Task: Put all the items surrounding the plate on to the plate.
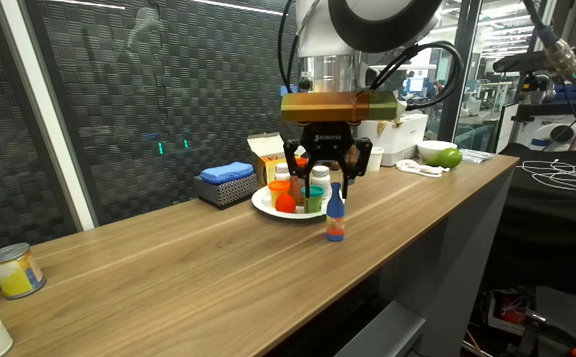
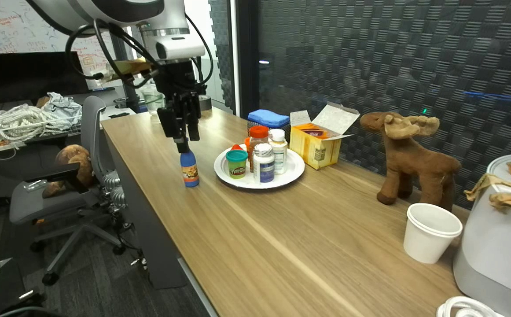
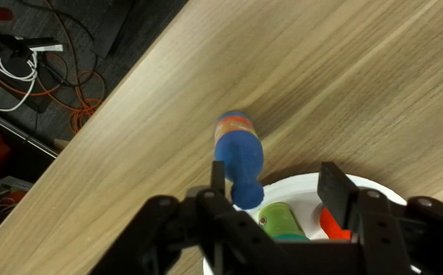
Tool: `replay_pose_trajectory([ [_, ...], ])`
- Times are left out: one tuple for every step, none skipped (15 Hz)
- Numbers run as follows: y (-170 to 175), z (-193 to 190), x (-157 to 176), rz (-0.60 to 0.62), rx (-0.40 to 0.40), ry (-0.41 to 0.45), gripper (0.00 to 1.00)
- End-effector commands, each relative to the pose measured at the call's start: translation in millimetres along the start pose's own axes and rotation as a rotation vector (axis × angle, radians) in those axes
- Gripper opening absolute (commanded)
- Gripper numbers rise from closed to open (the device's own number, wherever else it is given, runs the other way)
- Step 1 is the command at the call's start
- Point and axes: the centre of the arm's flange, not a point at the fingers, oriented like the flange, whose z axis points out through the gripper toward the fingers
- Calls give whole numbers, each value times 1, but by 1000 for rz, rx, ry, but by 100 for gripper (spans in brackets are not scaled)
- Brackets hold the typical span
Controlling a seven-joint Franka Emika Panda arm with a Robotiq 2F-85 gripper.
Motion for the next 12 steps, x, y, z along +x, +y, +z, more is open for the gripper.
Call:
replay_pose_trajectory([
  [8, -10, -6, 28, -9, -12, 35],
  [8, -10, -6, 28, -16, -13, 28],
  [8, -10, -7, 29, -22, -16, 19],
  [9, -10, -8, 30, -29, -18, 13],
  [9, -9, -8, 29, -35, -19, 4],
  [9, -12, -8, 29, -37, -17, 2],
  [9, -14, -8, 29, -38, -15, 5],
  [9, -18, -7, 30, -43, -8, 5],
  [11, -22, -6, 39, -51, 5, 5],
  [13, -27, -5, 48, -56, 15, 5],
  [16, -34, -3, 61, -61, 32, 5],
  [18, -40, 0, 73, -63, 49, 5],
])
